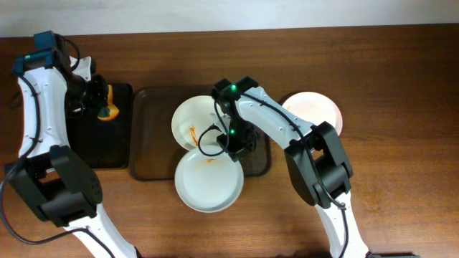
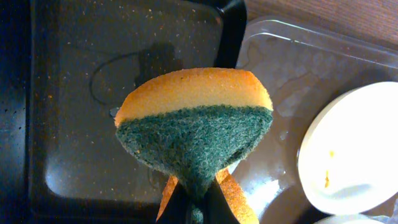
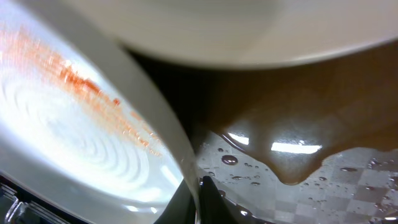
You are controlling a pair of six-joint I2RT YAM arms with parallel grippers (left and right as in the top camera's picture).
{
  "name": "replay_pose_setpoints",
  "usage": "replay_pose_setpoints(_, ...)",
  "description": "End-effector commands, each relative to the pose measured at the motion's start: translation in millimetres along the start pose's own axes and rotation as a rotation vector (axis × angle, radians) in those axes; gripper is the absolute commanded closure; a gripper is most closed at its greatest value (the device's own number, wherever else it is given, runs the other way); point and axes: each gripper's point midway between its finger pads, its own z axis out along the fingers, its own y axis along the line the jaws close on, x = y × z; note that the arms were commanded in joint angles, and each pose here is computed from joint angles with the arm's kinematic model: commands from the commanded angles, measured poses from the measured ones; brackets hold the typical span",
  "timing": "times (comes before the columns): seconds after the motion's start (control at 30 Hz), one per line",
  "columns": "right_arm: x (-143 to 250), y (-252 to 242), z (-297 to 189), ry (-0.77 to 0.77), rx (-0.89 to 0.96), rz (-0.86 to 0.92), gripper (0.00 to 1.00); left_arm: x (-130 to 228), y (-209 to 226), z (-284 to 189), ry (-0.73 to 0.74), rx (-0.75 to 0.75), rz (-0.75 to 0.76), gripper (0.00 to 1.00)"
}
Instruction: Clean dirty plates on tray and stack at the side
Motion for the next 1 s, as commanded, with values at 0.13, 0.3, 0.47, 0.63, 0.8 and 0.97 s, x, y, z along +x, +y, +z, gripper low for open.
replay_pose_setpoints(0.13,6.8,-31.1,-13.0,-0.003,0.06,0.067,0.96,-5.1,-5.9,-7.2,-0.026,0.017,0.028,0.99)
replay_pose_setpoints(0.3,16.9,-52.1,-20.0,0.028,0.114,0.077,0.96,-5.1,-5.9,-7.1,-0.026,0.017,0.028,0.99)
replay_pose_setpoints(0.47,23.2,-101.0,-51.1,-0.02,0.113,0.197,0.96,-5.1,-5.9,-7.1,-0.026,0.017,0.028,0.99)
replay_pose_setpoints(0.63,36.2,-163.6,-88.3,-0.107,0.116,0.352,0.96,-6.0,-5.8,-7.1,-0.03,0.017,0.029,0.99)
replay_pose_setpoints(0.8,39.5,-188.6,-109.0,-0.167,0.147,0.516,0.96,-6.0,-5.8,-7.1,-0.03,0.017,0.029,0.99)
replay_pose_setpoints(0.97,7.9,-173.2,-145.8,-0.312,0.226,0.607,0.96,-6.0,-5.8,-7.1,-0.03,0.017,0.029,0.99)
